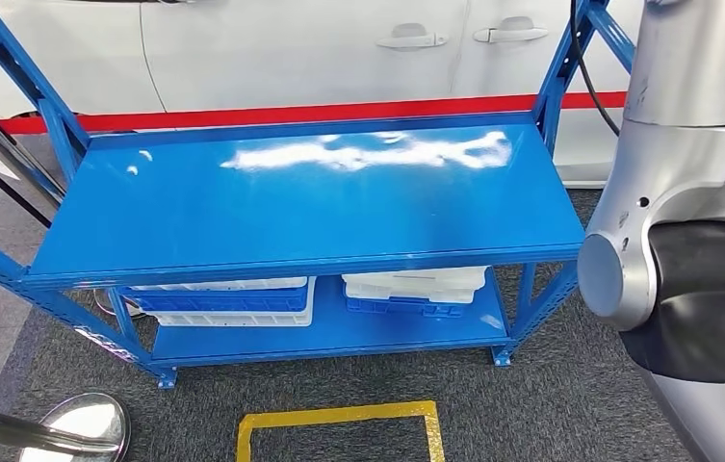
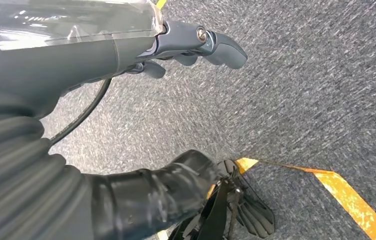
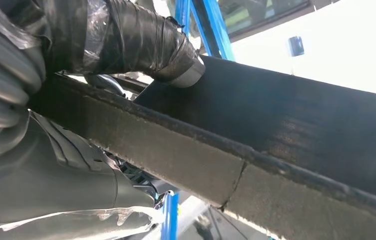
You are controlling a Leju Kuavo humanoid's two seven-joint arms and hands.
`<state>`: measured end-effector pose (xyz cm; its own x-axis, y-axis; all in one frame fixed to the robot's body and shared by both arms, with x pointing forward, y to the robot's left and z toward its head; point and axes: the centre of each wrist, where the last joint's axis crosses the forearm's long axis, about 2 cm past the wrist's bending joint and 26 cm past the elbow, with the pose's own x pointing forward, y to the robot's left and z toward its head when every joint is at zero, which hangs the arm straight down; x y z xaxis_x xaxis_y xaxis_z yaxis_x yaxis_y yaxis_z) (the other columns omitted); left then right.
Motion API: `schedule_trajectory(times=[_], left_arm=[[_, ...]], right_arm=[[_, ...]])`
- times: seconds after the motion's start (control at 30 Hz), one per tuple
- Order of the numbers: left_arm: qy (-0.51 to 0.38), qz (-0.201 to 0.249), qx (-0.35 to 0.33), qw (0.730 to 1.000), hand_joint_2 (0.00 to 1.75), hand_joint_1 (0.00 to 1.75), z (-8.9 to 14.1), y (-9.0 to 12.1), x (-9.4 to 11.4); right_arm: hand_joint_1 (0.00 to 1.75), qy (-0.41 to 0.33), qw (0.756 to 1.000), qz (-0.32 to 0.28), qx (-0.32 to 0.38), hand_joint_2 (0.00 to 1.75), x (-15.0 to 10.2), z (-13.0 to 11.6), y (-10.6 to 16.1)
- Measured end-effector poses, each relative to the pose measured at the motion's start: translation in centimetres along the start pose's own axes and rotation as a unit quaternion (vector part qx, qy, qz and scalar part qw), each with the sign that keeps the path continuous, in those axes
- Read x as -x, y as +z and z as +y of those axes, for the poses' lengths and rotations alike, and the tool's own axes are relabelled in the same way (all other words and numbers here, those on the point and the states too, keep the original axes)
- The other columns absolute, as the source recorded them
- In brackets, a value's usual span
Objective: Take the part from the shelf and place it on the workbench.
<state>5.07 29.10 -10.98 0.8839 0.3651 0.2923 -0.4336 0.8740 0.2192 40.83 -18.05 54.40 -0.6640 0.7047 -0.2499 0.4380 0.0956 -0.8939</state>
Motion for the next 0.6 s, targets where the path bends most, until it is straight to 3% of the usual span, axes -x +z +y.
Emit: schedule_trajectory(times=[0.3,0.6], left_arm=[[-0.002,-0.002,0.000,1.000,1.75,0.00,-0.1,0.0,-0.1],[-0.006,-0.004,0.004,1.000,1.75,0.00,-0.3,0.0,-0.2]], right_arm=[[1.75,-0.021,0.998,-0.048,-0.045,1.75,-0.6,1.0,0.2],[1.75,-0.017,0.989,-0.109,-0.102,1.75,-4.3,2.2,-1.1]])
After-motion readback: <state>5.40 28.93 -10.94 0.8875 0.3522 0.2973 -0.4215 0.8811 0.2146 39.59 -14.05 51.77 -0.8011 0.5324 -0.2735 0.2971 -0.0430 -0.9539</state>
